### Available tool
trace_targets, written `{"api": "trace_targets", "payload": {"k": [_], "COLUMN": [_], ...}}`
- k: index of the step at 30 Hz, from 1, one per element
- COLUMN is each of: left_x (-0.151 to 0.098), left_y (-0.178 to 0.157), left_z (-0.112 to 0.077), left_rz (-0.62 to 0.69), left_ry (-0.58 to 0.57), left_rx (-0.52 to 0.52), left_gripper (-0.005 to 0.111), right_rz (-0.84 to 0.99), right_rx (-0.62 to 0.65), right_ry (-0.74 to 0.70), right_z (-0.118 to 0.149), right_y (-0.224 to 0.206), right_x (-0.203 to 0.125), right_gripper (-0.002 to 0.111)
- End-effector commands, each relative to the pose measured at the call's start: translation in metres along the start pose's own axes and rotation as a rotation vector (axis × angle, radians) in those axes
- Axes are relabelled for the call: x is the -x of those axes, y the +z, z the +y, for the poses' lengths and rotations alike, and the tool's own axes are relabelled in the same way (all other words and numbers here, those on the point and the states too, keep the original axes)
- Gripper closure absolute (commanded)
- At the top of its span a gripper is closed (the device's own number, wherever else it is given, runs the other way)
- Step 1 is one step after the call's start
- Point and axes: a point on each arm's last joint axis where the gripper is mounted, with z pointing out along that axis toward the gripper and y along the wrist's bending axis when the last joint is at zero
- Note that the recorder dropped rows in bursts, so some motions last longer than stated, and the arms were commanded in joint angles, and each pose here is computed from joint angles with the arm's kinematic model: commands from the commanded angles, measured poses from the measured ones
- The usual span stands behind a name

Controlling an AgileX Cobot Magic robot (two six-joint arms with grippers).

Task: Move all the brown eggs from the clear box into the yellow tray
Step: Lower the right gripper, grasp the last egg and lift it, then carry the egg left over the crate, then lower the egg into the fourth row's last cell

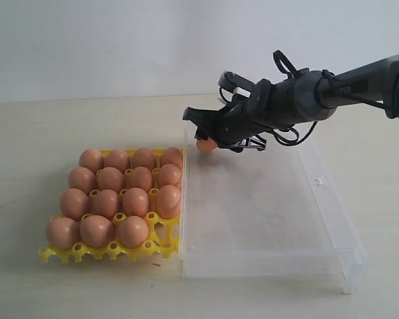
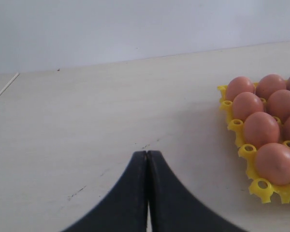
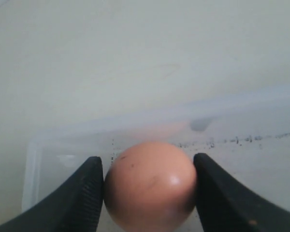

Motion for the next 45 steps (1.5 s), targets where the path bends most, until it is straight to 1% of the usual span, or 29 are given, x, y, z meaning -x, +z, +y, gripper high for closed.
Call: {"api": "trace_targets", "payload": {"k": [1, 4, 6, 8, 11, 16, 19, 25, 28, 34, 45], "left_x": [0.002, 0.002, 0.002, 0.002, 0.002, 0.002, 0.002, 0.002, 0.002, 0.002, 0.002], "left_y": [-0.001, -0.001, -0.001, -0.001, -0.001, -0.001, -0.001, -0.001, -0.001, -0.001, -0.001], "left_z": [0.0, 0.0, 0.0, 0.0, 0.0, 0.0, 0.0, 0.0, 0.0, 0.0, 0.0], "left_rz": [-0.02, -0.02, -0.02, -0.02, -0.02, -0.02, -0.02, -0.02, -0.02, -0.02, -0.02], "left_ry": [-0.008, -0.008, -0.008, -0.008, -0.008, -0.008, -0.008, -0.008, -0.008, -0.008, -0.008], "left_rx": [0.001, 0.001, 0.001, 0.001, 0.001, 0.001, 0.001, 0.001, 0.001, 0.001, 0.001], "left_gripper": [0.107, 0.107, 0.107, 0.107, 0.107, 0.107, 0.107, 0.107, 0.107, 0.107, 0.107], "right_rz": [-0.044, -0.066, -0.069, -0.063, -0.055, -0.041, -0.027, -0.008, -0.008, 0.01, 0.08], "right_rx": [0.018, 0.017, 0.005, 0.0, 0.015, 0.088, 0.131, 0.195, 0.226, 0.263, 0.248], "right_ry": [-0.122, -0.168, -0.182, -0.253, -0.367, -0.595, -0.707, -0.878, -0.941, -0.999, -1.032], "right_z": [0.01, 0.013, 0.009, 0.011, 0.022, 0.059, 0.077, 0.095, 0.103, 0.114, 0.108], "right_y": [-0.019, -0.036, -0.047, -0.059, -0.075, -0.1, -0.11, -0.125, -0.132, -0.137, -0.137], "right_x": [0.015, 0.018, 0.013, 0.004, -0.007, -0.041, -0.064, -0.108, -0.123, -0.14, -0.142], "right_gripper": [0.108, 0.108, 0.108, 0.108, 0.108, 0.108, 0.108, 0.108, 0.108, 0.108, 0.108]}}
